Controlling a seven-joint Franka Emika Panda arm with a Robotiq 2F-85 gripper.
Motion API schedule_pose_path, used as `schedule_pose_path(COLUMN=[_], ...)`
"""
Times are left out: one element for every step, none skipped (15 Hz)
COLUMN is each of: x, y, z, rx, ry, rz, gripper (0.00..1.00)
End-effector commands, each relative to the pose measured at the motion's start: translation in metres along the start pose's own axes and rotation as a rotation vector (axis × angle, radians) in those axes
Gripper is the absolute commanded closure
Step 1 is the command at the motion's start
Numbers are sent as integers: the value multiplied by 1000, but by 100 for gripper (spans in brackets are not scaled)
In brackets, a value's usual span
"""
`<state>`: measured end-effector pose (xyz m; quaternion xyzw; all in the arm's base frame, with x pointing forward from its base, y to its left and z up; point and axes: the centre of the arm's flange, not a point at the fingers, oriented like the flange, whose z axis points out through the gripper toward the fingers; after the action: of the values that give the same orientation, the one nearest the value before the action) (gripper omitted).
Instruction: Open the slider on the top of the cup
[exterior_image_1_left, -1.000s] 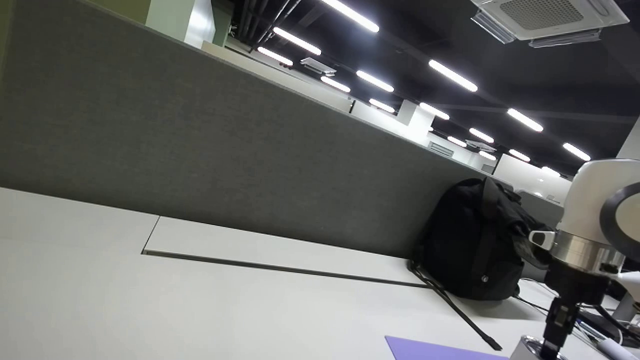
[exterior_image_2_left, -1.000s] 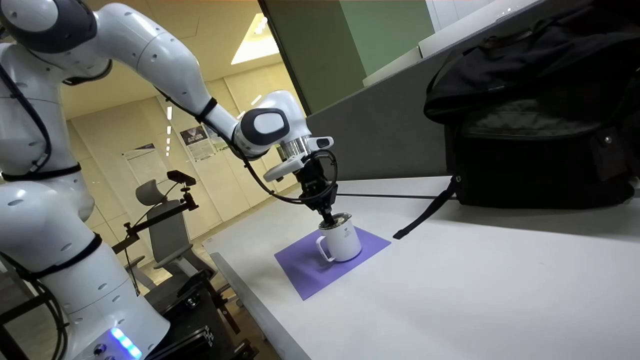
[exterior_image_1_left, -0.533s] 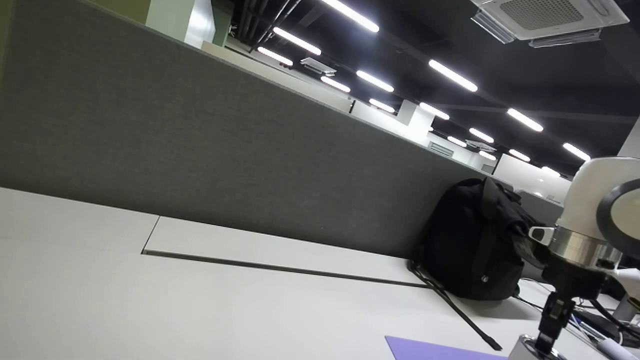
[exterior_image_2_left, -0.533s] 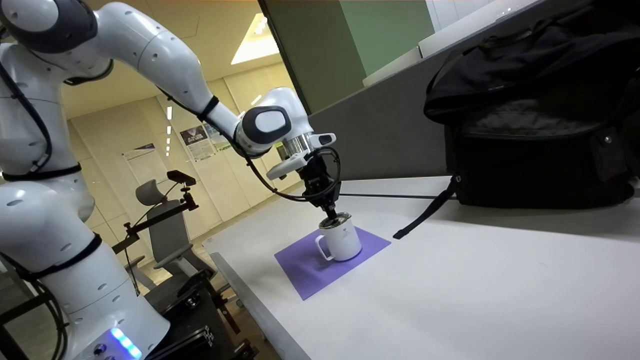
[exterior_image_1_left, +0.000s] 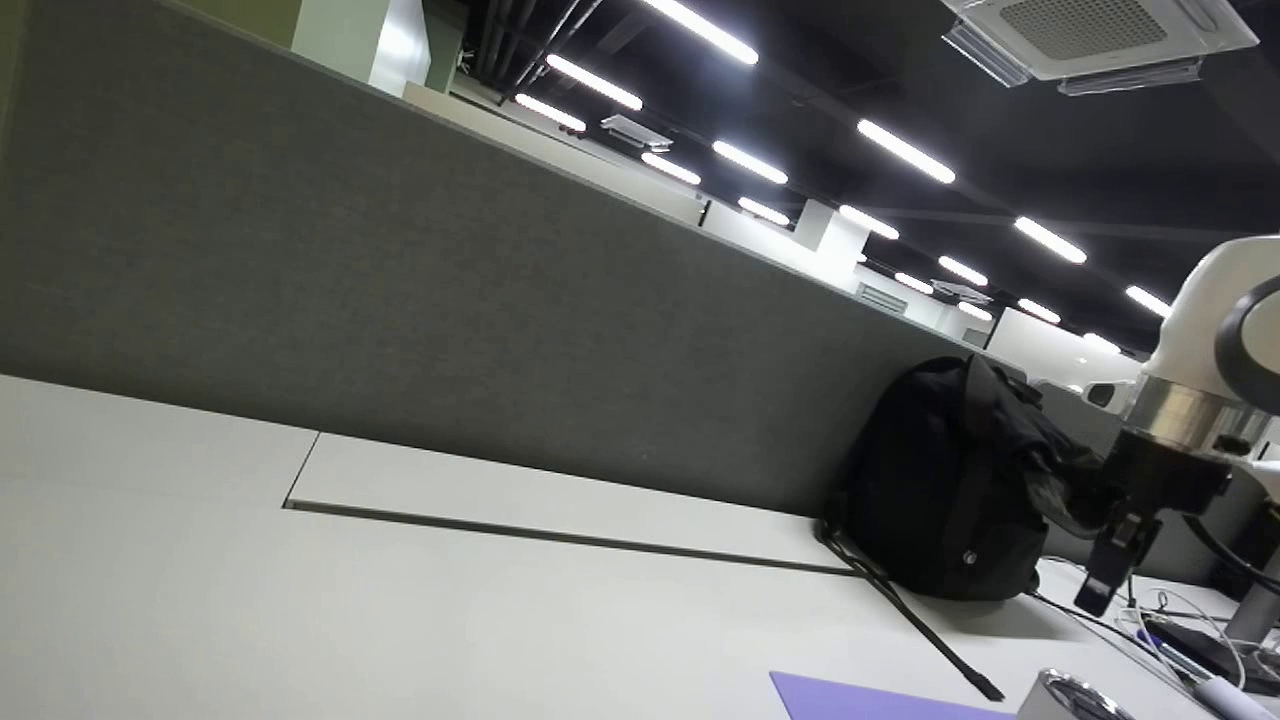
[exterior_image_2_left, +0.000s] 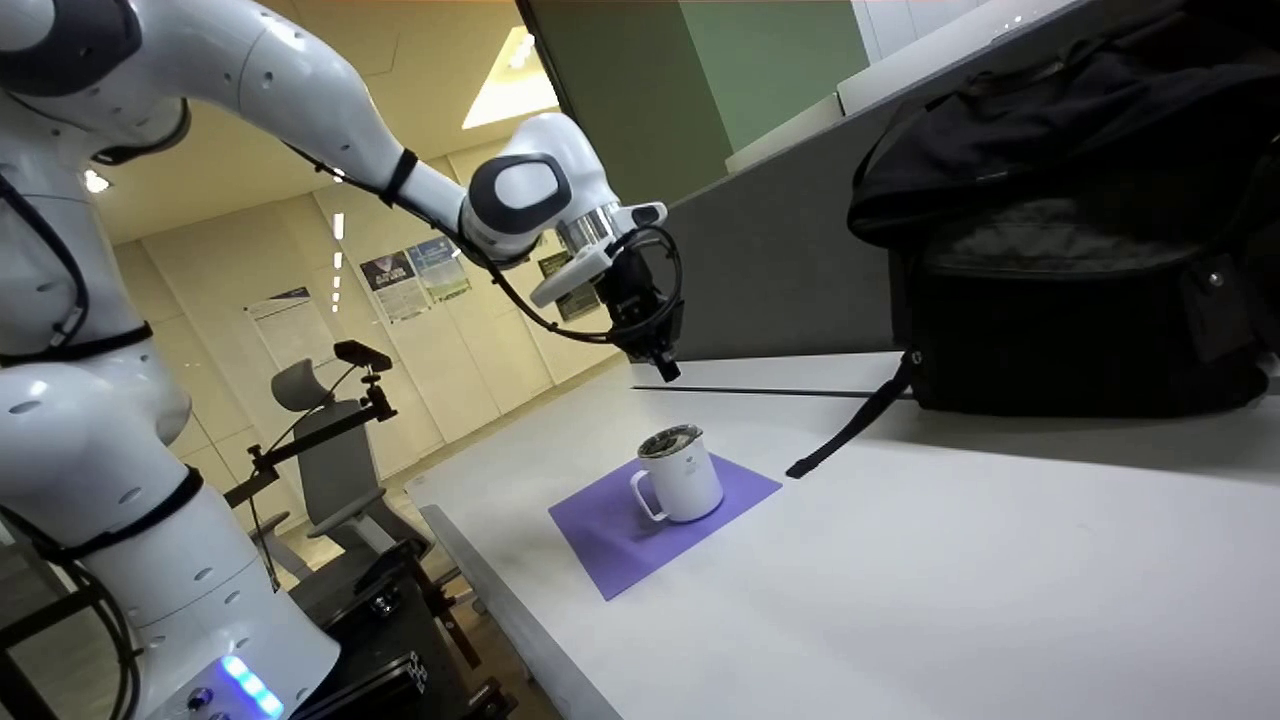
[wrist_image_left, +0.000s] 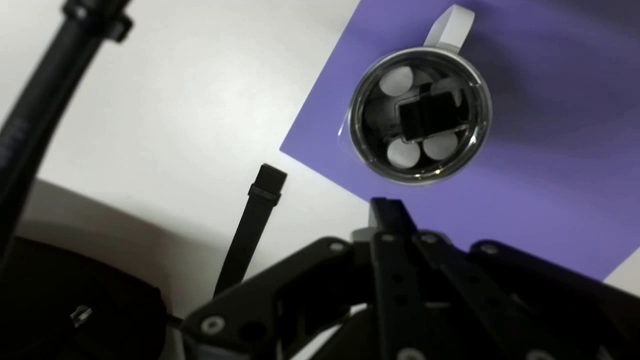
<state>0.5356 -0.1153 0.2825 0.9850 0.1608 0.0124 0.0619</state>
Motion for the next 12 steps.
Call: schedule_pose_path(x=[-1,-3,-4,-4,-6,-7,-8,-8,-8,-9,-10,-11], y=[10,12,14,16,17,18,19,20,21,22,22,22], z=[-30,-35,-37,-40,-41,-41,-41,-41,-41,-40,-40,-40], rx=[-5,-13,-8,-10,-7,-6,-6,-6,-8,-8,-11,-15], ry=[2,8,9,9,8,7,6,6,2,0,-2,1], rz=[-12,-12,-12,-13,-11,-10,-9,-10,-11,-13,-23,-28], gripper=[67,60,53,47,40,33,27,19,13,7,1,0])
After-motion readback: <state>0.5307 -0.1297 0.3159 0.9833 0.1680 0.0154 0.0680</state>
